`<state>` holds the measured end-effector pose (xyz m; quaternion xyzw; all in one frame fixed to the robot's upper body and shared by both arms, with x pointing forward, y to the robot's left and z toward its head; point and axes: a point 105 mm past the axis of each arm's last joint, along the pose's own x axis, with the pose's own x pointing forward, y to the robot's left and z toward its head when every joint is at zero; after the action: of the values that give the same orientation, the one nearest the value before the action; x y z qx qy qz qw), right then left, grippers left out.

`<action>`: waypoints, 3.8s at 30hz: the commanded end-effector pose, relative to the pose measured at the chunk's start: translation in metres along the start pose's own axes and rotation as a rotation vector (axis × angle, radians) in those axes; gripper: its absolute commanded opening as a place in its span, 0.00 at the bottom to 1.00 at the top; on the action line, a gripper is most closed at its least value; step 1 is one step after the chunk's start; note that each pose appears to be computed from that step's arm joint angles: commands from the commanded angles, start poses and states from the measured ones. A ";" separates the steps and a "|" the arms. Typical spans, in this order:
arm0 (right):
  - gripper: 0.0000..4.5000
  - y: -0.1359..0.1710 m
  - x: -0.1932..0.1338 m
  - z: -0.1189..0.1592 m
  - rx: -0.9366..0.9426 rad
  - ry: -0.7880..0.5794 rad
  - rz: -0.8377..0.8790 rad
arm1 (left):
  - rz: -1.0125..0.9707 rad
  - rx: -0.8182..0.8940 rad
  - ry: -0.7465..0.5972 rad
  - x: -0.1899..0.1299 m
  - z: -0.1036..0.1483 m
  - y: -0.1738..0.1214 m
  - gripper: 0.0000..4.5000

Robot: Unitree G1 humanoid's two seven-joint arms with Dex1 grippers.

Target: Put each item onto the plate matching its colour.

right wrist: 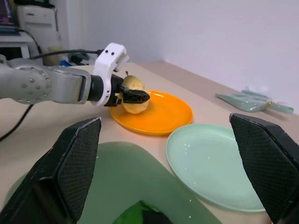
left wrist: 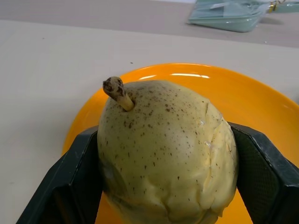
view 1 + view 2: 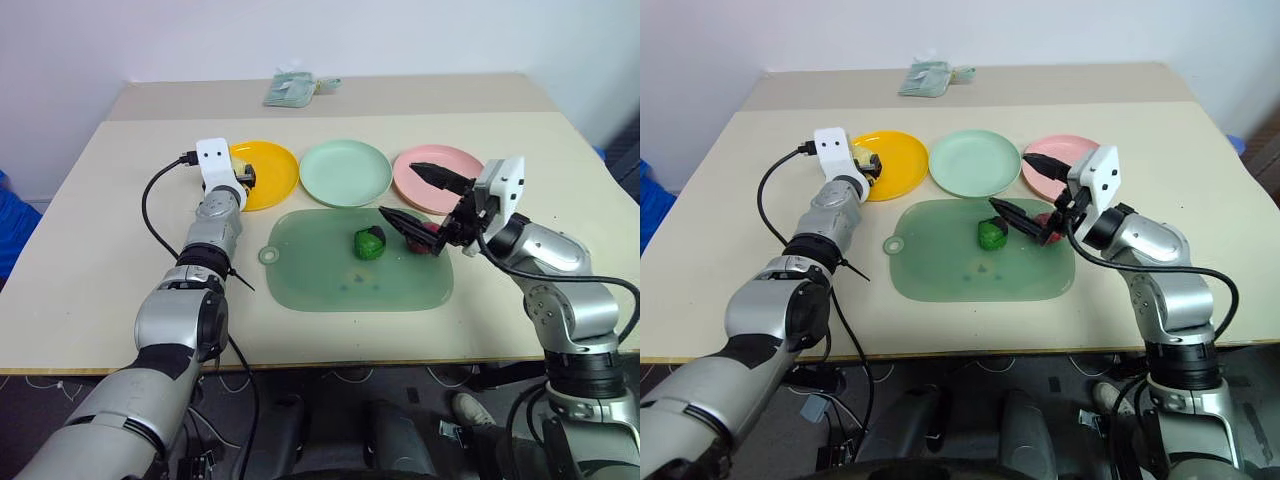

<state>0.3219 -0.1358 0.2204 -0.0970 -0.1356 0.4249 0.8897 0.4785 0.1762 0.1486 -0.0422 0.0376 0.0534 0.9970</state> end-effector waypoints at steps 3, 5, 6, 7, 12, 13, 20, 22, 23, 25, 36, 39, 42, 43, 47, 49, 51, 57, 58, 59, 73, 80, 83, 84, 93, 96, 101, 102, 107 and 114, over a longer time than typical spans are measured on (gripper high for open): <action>1.00 -0.001 0.006 0.009 -0.048 -0.047 0.000 | -0.049 -0.039 -0.076 0.002 0.028 -0.014 0.99; 1.00 0.000 0.007 0.009 -0.054 -0.044 -0.001 | -0.032 -0.057 -0.109 0.001 0.035 -0.012 0.99; 1.00 0.002 0.008 0.009 -0.056 -0.043 0.000 | -0.042 -0.075 -0.148 -0.001 0.042 -0.011 0.99; 1.00 0.003 0.009 0.009 -0.058 -0.040 0.000 | -0.055 -0.069 -0.184 -0.005 0.047 -0.009 0.99; 1.00 0.007 0.013 0.009 -0.058 -0.025 -0.001 | -0.207 0.003 -0.288 -0.051 0.055 -0.004 0.99; 1.00 0.009 0.013 0.009 -0.054 -0.022 0.002 | -0.246 0.010 -0.291 -0.063 0.055 -0.003 0.99; 1.00 0.014 0.011 0.008 -0.019 0.006 0.029 | -0.757 0.155 -0.123 -0.157 0.023 -0.015 0.99; 1.00 0.019 0.005 0.006 -0.019 0.034 0.054 | -0.847 0.206 -0.055 -0.174 0.014 -0.014 0.99; 1.00 0.022 0.002 0.005 -0.014 0.044 0.068 | -0.887 0.230 -0.026 -0.182 0.011 -0.013 0.99; 1.00 0.025 -0.002 0.001 -0.009 0.068 0.085 | -0.948 0.267 0.013 -0.193 0.008 -0.011 0.99; 1.00 0.028 -0.033 -0.016 0.011 0.136 0.035 | -1.170 0.421 0.127 -0.208 -0.004 -0.019 0.99; 1.00 0.030 -0.049 -0.017 0.016 0.166 0.006 | -1.179 0.422 0.136 -0.197 -0.006 -0.023 0.99; 1.00 0.036 -0.069 -0.016 0.022 0.201 -0.011 | -1.199 0.443 0.142 -0.179 -0.009 -0.036 0.99; 1.00 0.038 -0.077 -0.016 0.021 0.220 -0.024 | -1.200 0.452 0.150 -0.170 -0.011 -0.045 0.99; 1.00 0.043 -0.096 -0.016 0.011 0.272 -0.064 | -1.264 0.465 0.153 -0.154 -0.016 -0.071 0.99; 1.00 0.046 -0.105 -0.014 0.013 0.292 -0.093 | -1.311 0.472 0.160 -0.148 -0.022 -0.088 0.99; 1.00 0.049 -0.111 -0.014 0.014 0.306 -0.108 | -1.339 0.491 0.163 -0.145 -0.025 -0.097 0.99; 1.00 0.055 -0.131 -0.010 0.004 0.352 -0.177 | -1.408 0.490 0.141 -0.137 -0.022 -0.135 0.99; 1.00 0.056 -0.133 -0.009 0.002 0.356 -0.188 | -1.411 0.498 0.135 -0.136 -0.021 -0.140 0.99; 1.00 0.057 -0.135 -0.008 -0.001 0.361 -0.200 | -1.410 0.500 0.127 -0.134 -0.020 -0.145 0.99; 1.00 0.067 -0.141 0.002 -0.019 0.374 -0.253 | -1.419 0.537 0.114 -0.126 -0.021 -0.165 0.99; 1.00 0.067 -0.133 0.006 -0.023 0.355 -0.251 | -1.421 0.530 0.131 -0.124 -0.035 -0.175 0.99; 1.00 0.067 -0.130 0.008 -0.021 0.340 -0.244 | -1.418 0.527 0.135 -0.124 -0.039 -0.178 0.99; 1.00 0.067 -0.128 0.009 -0.021 0.334 -0.241 | -1.412 0.532 0.135 -0.123 -0.041 -0.179 0.99; 1.00 0.066 -0.113 0.013 -0.013 0.262 -0.222 | -1.372 0.516 0.130 -0.119 -0.045 -0.181 0.99; 1.00 0.066 -0.112 0.011 -0.011 0.263 -0.219 | -1.364 0.509 0.128 -0.118 -0.044 -0.182 0.82; 1.00 0.064 -0.111 0.011 -0.012 0.256 -0.219 | -1.309 0.484 0.047 -0.113 -0.033 -0.185 0.43; 1.00 0.064 -0.110 0.011 -0.015 0.251 -0.220 | -1.265 0.453 0.014 -0.107 -0.025 -0.186 0.43; 1.00 0.058 -0.097 0.014 -0.035 0.189 -0.231 | -0.978 0.266 -0.075 -0.071 0.014 -0.186 0.43; 1.00 0.055 -0.069 0.018 -0.046 0.096 -0.236 | -0.628 0.090 -0.040 -0.033 0.034 -0.169 0.43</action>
<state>0.2348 -0.1579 0.2044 -0.1153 -0.0929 0.3120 0.9385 0.4623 0.0046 0.1894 0.0171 0.0172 -0.2866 0.9577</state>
